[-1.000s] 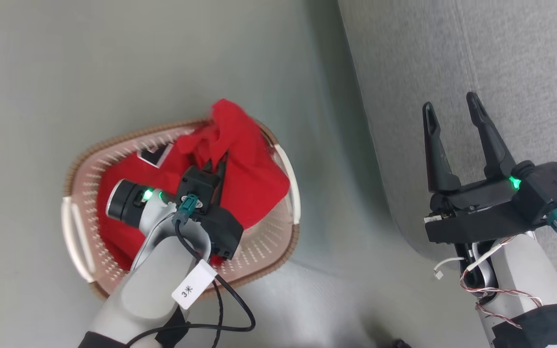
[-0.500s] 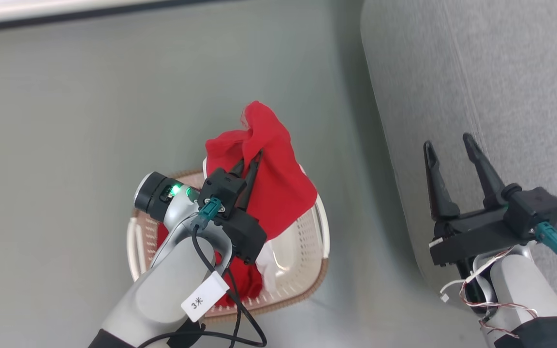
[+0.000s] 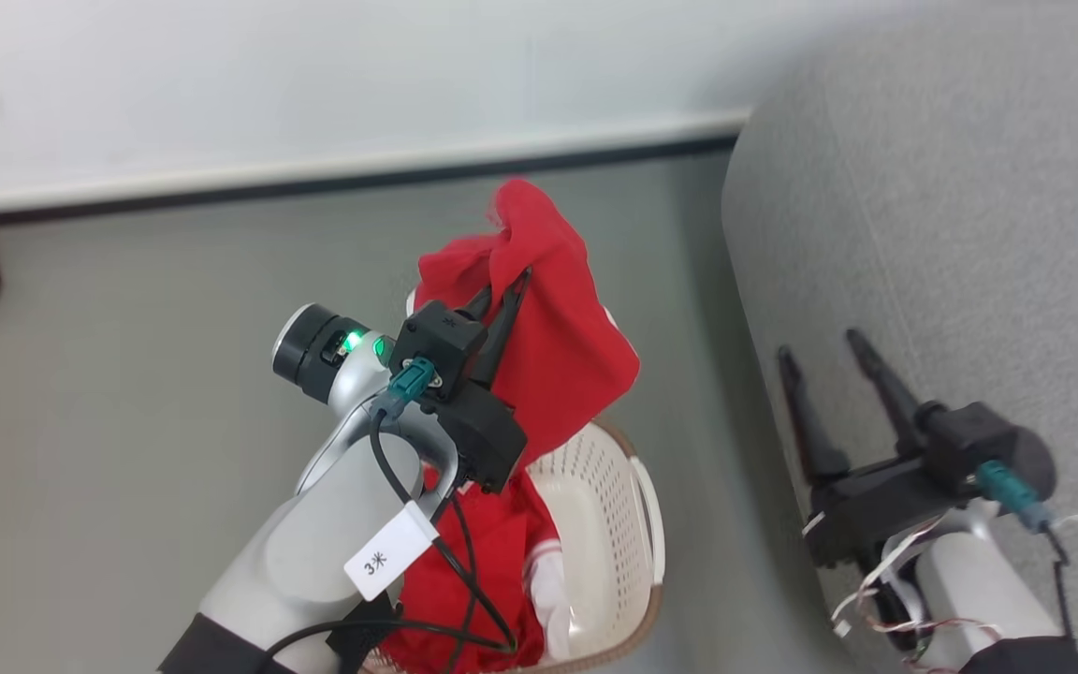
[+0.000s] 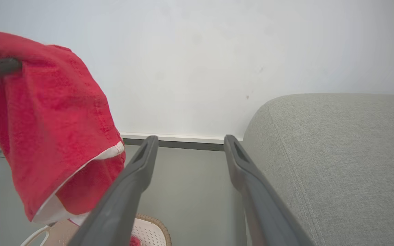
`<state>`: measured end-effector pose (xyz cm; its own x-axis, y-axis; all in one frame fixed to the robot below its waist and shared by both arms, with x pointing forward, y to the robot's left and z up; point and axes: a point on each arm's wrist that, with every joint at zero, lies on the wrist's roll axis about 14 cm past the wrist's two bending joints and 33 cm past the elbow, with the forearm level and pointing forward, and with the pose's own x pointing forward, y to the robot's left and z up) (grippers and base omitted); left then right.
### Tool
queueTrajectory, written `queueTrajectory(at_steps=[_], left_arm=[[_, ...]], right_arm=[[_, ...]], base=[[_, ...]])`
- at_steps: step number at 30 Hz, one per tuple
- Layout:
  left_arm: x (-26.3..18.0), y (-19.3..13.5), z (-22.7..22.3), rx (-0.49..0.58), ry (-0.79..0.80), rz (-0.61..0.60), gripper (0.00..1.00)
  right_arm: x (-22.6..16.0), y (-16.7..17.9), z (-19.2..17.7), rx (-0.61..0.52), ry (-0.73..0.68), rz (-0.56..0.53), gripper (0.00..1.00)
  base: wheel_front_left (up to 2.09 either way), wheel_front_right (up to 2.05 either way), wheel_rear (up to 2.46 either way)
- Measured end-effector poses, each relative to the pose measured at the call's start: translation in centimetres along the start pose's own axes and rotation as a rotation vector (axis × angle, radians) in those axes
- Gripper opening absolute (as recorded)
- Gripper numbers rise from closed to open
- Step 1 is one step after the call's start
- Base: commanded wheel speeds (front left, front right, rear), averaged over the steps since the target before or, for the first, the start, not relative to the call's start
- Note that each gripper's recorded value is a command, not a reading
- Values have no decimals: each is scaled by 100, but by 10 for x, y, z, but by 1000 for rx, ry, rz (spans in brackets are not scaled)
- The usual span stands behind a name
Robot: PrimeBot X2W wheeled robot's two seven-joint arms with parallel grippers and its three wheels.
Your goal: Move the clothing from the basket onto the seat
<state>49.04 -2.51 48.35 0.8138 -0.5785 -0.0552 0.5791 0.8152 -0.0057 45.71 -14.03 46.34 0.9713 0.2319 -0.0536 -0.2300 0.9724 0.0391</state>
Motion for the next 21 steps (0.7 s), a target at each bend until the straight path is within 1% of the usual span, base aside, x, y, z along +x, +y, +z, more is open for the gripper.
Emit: queueTrajectory(at_steps=[4,11,16,21], left_arm=[[-7,-2,27,24,-46,6,0],[-22,-17,68,56,-119,-13,0],[-35,-25,94,67,-162,-11,0],[-52,-38,104,84,-173,-19,0]], right_arm=[[-5,21,12,-8,-18,55,100],[-19,58,33,-21,-61,138,100],[-41,83,27,-22,-40,195,100],[-63,110,24,-22,-36,259,100]], base=[[0,0,0],[0,0,0],[0,0,0],[0,0,0]])
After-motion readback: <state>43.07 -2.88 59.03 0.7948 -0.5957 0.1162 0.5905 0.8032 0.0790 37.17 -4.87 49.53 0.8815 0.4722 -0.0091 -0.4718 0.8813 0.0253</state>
